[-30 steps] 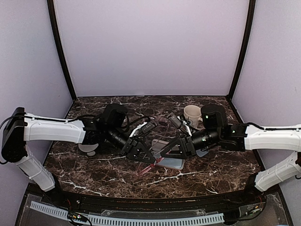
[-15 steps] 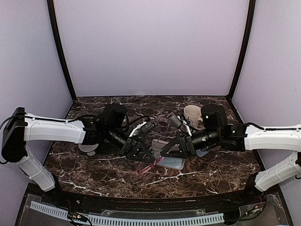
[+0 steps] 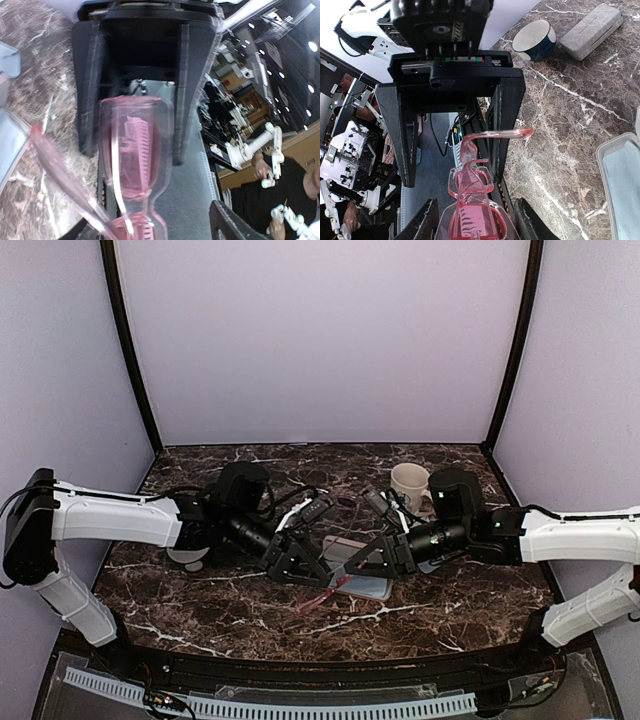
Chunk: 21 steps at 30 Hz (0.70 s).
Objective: Organize the sunglasses
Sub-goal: Pass from the left arm to the right
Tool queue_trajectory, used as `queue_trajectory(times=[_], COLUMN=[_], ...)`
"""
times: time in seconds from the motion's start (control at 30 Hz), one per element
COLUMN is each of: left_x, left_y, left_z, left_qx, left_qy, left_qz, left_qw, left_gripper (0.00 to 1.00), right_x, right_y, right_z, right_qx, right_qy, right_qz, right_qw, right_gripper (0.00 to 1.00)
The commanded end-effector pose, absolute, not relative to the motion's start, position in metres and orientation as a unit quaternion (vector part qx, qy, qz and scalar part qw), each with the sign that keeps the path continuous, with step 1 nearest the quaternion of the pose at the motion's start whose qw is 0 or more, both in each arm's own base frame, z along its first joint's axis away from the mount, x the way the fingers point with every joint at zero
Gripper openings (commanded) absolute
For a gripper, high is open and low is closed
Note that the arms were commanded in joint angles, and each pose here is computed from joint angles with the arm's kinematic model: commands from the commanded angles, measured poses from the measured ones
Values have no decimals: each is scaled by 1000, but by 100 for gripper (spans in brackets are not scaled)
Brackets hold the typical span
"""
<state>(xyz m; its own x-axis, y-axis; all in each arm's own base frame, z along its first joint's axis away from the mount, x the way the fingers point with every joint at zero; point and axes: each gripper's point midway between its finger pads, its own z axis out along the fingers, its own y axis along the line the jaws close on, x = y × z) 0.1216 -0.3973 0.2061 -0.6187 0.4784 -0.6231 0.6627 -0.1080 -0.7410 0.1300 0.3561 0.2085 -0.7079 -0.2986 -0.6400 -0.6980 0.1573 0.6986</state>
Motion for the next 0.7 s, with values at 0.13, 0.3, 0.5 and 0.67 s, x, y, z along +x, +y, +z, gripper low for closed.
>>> queue_trajectory(times=[0.13,0.3,0.5,0.67], left_x=[164,178,163,153], left_y=[-388,-376,-372,-385], left_z=[194,206,200,183], left_qx=[402,388,416,454], left_qy=[737,745,741,741], left_qz=[-507,-471,-432,-366], left_qw=[198,270,302,332], left_gripper=[90,99,99,99], right_x=[142,151,162,167], right_y=[352,351,350,352], right_z=[213,206,202,201], right_qx=[-299,-268,-238,-223], right_qy=[748,764,776,781], right_qz=[561,557,557,557], right_qw=[192,185,178,172], right_gripper=[25,24,23,23])
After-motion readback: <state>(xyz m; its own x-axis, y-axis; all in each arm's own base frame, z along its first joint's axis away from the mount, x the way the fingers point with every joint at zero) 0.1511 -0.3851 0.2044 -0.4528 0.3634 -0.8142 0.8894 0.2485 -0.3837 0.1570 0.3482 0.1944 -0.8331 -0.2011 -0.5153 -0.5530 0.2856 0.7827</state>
